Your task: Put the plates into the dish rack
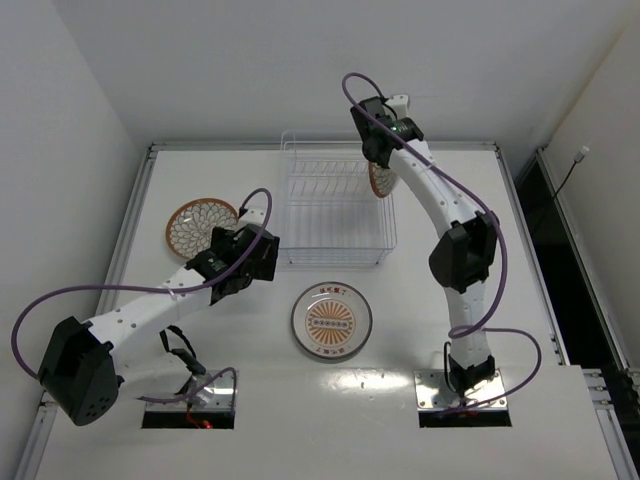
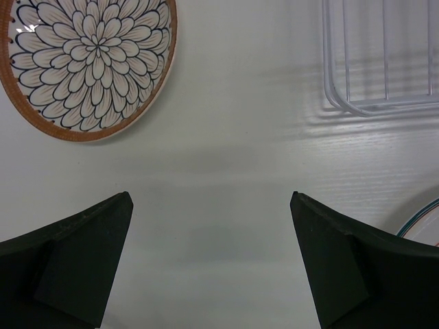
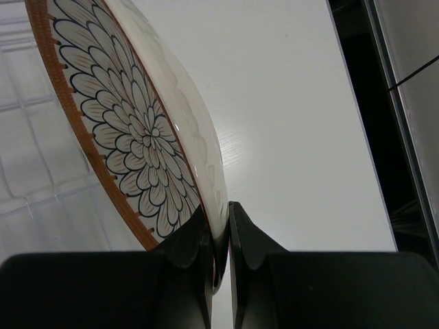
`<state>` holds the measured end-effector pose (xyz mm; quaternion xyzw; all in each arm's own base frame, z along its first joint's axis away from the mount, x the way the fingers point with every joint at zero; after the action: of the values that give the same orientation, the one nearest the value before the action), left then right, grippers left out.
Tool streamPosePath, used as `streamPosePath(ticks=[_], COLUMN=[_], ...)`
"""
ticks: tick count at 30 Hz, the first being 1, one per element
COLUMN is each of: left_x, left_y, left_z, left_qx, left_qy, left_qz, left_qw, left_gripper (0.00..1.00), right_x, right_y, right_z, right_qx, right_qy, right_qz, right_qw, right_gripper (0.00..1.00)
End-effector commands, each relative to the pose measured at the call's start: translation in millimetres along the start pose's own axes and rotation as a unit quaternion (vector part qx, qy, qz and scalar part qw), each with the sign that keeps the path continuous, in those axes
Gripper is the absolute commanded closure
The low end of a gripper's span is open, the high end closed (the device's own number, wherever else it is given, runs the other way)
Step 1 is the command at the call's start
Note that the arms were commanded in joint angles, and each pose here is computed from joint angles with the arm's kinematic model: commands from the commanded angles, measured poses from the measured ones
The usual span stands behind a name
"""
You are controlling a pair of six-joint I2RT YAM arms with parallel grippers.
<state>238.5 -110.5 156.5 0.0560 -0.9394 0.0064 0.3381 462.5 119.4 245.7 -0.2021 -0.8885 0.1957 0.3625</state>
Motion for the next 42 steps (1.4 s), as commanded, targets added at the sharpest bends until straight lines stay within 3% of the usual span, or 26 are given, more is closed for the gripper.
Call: streamPosePath(ticks=[1, 12, 27, 42], left_x=[6, 5, 3, 8], left_y=[-5, -7, -7, -10], left_z=[-12, -11, -9, -15], left_qx=[0.012, 0.007, 0.004, 0.017], left_qy=[-0.014, -0.013, -0.01, -0.022], left_qz=[0.006, 0.004, 0.002, 0.02], left_qw=[1.0, 1.0, 1.0, 0.999], left_gripper=[0.0, 0.0, 0.0, 0.0], right_x=[9, -12, 16, 14], right_y=[-15, 0, -32, -10], right_z=[-40, -30, -54, -57], right_qx=[-0.07, -0.035, -0.069, -0.043], right_qy=[-0.069, -0.052, -0.089, -0.098], right_qz=[0.043, 0.068, 0.118, 0.114], right_qw=[0.994, 0.996, 0.987, 0.988], right_gripper=[1.0, 1.0, 1.0, 1.0])
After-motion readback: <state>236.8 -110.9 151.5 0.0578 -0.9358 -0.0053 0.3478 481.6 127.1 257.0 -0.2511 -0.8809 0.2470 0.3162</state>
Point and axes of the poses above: each gripper's point midway between its finger pads, its own x axis back along the fingers, its own y axis along the line the jaws close on, z = x × y, the point moved 5 cm from there along x, back along the fingers, and after that the axes turned 12 degrees about x, right-handed, at the moved point
